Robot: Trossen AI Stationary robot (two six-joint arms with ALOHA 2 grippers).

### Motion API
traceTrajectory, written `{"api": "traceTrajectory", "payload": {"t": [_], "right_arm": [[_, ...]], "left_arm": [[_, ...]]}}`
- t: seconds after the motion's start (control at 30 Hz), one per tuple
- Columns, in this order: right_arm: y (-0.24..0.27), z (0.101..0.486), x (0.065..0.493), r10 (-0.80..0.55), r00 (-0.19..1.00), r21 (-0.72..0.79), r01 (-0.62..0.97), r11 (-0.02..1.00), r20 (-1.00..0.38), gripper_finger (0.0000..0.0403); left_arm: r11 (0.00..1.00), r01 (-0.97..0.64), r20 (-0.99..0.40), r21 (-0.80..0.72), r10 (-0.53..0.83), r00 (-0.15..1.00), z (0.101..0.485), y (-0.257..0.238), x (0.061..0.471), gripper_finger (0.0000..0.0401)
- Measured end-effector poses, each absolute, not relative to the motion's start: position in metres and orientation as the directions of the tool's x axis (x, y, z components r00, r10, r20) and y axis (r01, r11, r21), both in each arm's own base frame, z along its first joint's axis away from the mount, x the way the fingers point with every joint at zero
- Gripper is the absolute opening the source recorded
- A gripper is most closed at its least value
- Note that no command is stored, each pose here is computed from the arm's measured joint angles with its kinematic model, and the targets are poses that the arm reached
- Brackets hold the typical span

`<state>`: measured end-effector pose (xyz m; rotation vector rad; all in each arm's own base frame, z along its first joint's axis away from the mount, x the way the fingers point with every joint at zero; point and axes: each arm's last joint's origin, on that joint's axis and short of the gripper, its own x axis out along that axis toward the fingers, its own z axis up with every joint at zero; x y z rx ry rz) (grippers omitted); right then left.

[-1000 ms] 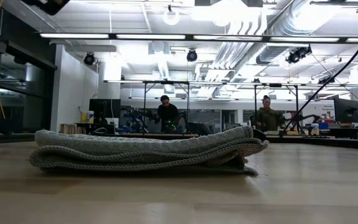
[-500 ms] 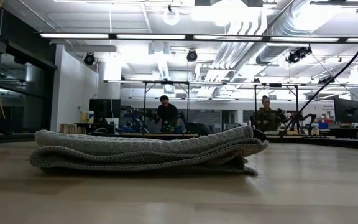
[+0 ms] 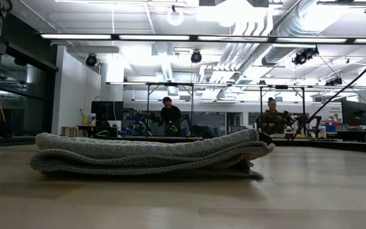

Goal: Fold microfiber towels
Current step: Return to Home Position

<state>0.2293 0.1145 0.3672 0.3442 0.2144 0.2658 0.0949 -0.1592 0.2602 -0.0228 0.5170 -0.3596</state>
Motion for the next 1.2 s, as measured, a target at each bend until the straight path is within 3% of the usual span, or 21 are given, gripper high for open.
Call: {"api": "traceTrajectory", "payload": {"t": [0.17, 0.5, 1.2], "right_arm": [[0.102, 0.373, 0.203, 0.330, 0.943, 0.374, -0.295, 0.879, -0.032, 0.0002], [0.080, 0.315, 0.152, 0.437, 0.855, 0.373, -0.516, 0.771, 0.279, 0.0002], [0.045, 0.260, 0.085, 0.398, 0.752, 0.342, -0.616, 0.710, 0.525, 0.0002]], "left_arm": [[0.921, 0.360, -0.442, -0.151, -0.388, 0.809, 0.244, -0.151, 0.085, 0.0024], [0.917, 0.372, -0.423, -0.144, -0.396, 0.815, 0.241, -0.144, 0.082, 0.0024], [0.921, 0.368, -0.442, -0.129, -0.385, 0.810, 0.239, -0.143, 0.082, 0.0024]]}}
